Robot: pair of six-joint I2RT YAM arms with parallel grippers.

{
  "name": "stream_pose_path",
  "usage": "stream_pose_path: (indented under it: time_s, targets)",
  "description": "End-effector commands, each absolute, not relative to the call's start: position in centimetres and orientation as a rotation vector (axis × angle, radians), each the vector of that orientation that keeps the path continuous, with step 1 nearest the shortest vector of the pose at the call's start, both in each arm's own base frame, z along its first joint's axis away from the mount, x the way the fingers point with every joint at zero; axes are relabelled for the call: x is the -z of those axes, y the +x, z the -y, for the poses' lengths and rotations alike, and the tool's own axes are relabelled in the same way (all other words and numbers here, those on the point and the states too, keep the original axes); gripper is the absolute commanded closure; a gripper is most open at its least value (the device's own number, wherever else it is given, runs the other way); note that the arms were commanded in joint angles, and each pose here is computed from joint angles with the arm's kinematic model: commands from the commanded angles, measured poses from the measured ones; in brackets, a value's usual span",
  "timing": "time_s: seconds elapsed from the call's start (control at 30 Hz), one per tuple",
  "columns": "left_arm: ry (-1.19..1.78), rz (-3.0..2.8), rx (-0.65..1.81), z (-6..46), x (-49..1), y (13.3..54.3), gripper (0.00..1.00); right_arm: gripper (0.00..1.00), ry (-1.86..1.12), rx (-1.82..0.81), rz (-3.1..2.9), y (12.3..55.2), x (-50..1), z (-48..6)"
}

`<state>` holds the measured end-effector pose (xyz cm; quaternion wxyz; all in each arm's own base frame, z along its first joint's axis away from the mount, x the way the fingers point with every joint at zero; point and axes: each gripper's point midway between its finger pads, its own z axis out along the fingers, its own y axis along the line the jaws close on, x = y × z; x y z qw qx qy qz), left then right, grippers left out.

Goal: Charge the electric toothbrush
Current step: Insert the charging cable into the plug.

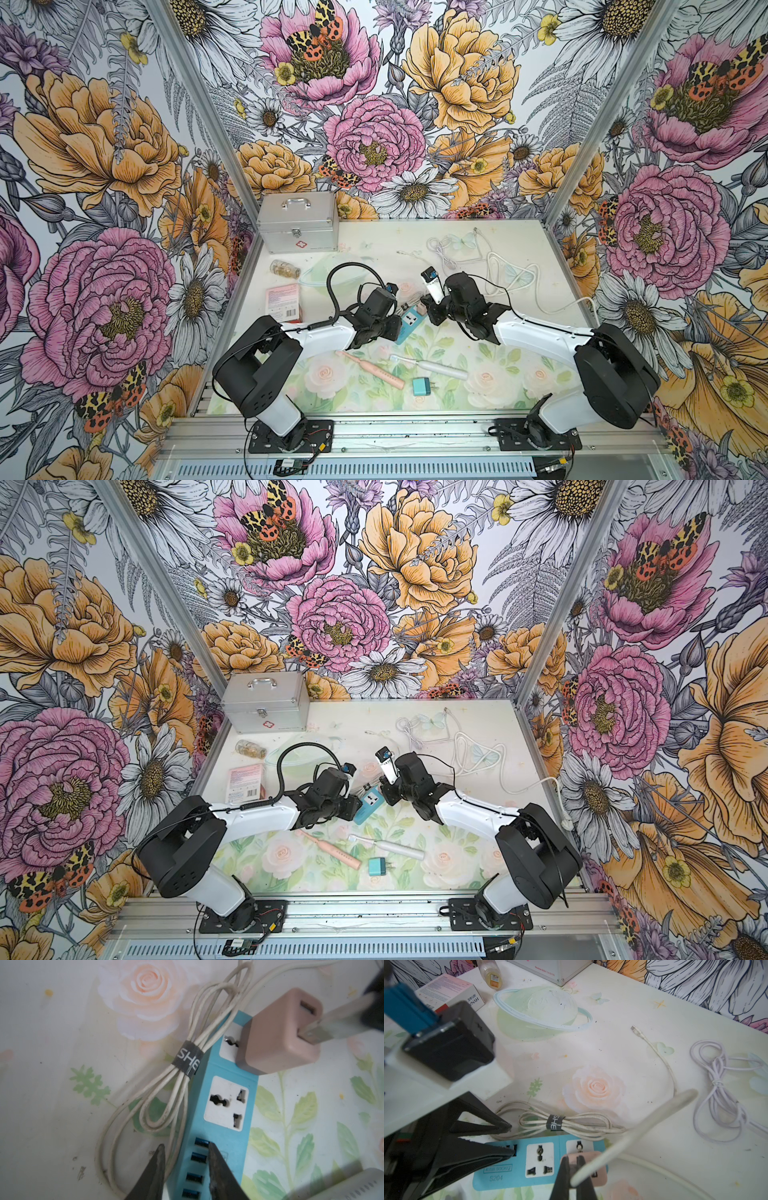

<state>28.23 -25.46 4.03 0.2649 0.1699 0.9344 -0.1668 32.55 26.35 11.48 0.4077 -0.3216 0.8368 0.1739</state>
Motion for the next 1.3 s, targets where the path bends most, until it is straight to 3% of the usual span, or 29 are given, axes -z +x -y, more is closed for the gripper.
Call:
stream_pose_path:
  time_s: [0.0, 0.33, 0.67, 1.27]
  targets:
    - [0.437, -2.629, 0.309, 22.8, -1.7, 26.6, 0.65, 1.0, -0.924, -0.423, -2.21, 30.4, -8.0, -25.5]
    - [0.392, -2.613, 0.316, 22.7, -1.9, 26.8, 0.66, 1.0, -0.859, -0.48, -2.309, 29.1, -5.7, -25.5]
    - [0.387, -2.58, 0.336, 23.0, -2.9, 27.2, 0.66, 1.0, -0.8, -0.376, -2.474, 27.1, -2.1, -23.2]
    - [0.273, -2.457, 0.381, 22.0, -7.6, 29.1, 0.62, 1.0, -0.717, -0.338, -2.536, 26.0, -1.5, -22.9]
